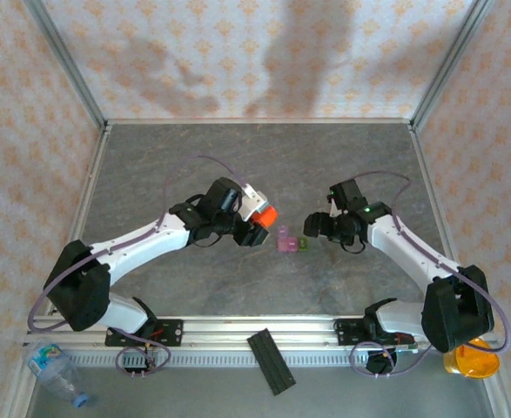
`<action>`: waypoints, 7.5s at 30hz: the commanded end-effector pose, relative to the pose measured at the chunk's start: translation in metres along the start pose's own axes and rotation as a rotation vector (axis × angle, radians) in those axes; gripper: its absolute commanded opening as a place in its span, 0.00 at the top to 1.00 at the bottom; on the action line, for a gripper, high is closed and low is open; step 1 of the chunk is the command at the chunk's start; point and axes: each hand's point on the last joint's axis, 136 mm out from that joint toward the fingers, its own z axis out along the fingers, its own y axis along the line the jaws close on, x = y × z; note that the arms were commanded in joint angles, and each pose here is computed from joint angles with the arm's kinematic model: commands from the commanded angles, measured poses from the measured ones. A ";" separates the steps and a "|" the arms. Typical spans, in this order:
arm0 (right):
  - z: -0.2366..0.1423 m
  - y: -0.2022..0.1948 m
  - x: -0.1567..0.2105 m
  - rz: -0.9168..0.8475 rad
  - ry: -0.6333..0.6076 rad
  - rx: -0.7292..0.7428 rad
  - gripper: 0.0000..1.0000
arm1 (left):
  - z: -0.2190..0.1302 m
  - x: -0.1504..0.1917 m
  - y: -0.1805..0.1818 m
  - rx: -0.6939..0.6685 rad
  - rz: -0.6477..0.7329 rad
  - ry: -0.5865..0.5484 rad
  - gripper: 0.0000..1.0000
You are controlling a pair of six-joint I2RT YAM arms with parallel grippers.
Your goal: Sort the pills into containers
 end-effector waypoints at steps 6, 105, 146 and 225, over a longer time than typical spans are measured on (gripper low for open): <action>0.018 -0.009 0.007 0.025 0.057 0.061 0.25 | 0.022 0.029 -0.007 0.004 0.012 0.105 1.00; 0.069 -0.013 0.033 0.052 0.177 0.046 0.43 | 0.071 0.068 0.000 -0.094 0.104 0.546 1.00; 0.067 -0.011 0.032 0.054 0.177 0.044 0.43 | 0.070 0.069 0.009 -0.171 0.185 0.673 1.00; -0.027 0.019 -0.059 0.088 -0.107 0.097 0.41 | 0.010 -0.076 -0.022 -0.024 0.159 -0.617 1.00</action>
